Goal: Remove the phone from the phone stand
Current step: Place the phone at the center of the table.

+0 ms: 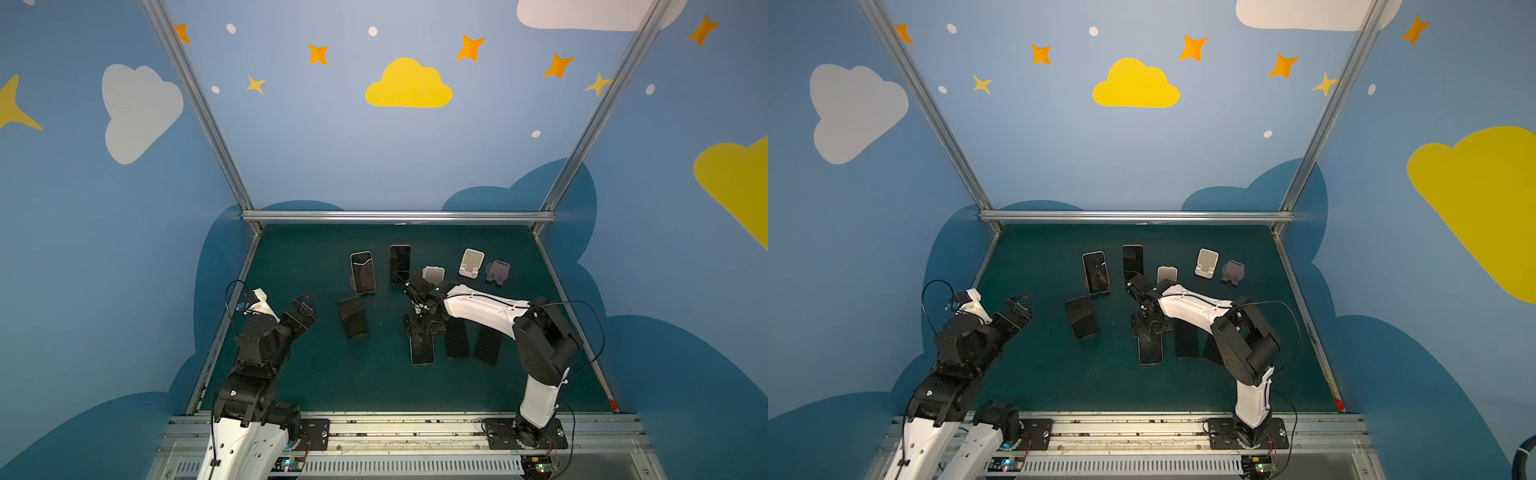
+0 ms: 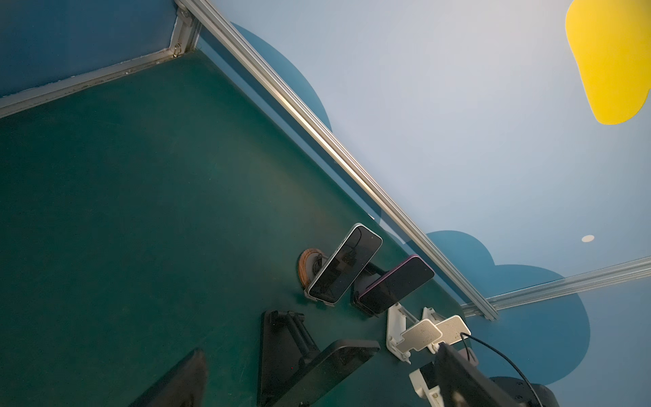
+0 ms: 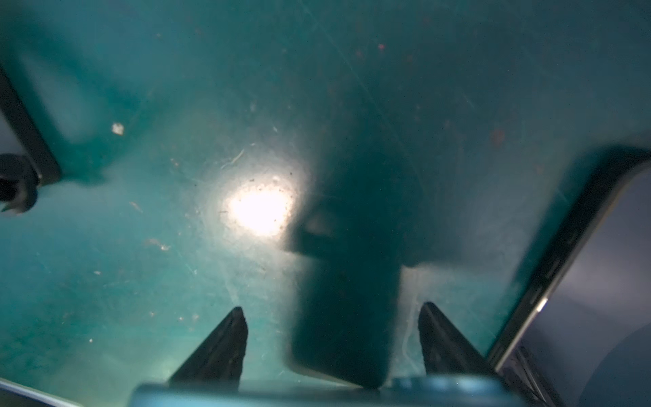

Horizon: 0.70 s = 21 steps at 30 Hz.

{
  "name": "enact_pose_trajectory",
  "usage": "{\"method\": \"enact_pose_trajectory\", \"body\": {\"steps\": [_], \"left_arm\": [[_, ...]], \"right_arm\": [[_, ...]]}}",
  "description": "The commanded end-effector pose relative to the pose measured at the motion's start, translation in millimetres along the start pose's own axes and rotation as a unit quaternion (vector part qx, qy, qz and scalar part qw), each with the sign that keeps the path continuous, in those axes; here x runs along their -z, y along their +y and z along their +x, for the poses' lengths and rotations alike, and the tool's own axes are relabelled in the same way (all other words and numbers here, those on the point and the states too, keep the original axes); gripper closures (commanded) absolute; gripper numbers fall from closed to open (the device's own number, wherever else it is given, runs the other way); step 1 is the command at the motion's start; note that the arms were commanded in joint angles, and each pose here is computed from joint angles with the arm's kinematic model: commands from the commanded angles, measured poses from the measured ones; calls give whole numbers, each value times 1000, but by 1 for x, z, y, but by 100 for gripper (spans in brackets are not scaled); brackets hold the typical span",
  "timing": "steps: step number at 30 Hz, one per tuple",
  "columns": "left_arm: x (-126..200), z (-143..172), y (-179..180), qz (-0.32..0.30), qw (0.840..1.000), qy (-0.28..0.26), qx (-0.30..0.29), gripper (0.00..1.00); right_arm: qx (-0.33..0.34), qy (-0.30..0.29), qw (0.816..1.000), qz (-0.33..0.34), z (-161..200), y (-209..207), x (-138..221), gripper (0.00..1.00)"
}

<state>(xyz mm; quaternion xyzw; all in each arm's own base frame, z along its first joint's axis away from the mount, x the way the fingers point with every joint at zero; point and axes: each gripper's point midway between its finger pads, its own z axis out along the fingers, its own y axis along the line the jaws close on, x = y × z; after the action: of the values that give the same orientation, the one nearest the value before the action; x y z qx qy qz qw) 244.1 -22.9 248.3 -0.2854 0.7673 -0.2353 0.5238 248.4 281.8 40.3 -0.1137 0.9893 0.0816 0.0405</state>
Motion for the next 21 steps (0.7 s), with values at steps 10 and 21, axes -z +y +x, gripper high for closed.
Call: {"method": "enact_pose_trajectory", "body": {"steps": [10, 21], "left_arm": [[1, 1, 1, 1, 1000, 0, -4, 0], [-1, 2, 0, 2, 1000, 3, -4, 0]], "right_arm": [[-8, 48, 999, 21, 2, -15, -10, 28], [-8, 77, 997, 31, 3, -27, -20, 28]]}}
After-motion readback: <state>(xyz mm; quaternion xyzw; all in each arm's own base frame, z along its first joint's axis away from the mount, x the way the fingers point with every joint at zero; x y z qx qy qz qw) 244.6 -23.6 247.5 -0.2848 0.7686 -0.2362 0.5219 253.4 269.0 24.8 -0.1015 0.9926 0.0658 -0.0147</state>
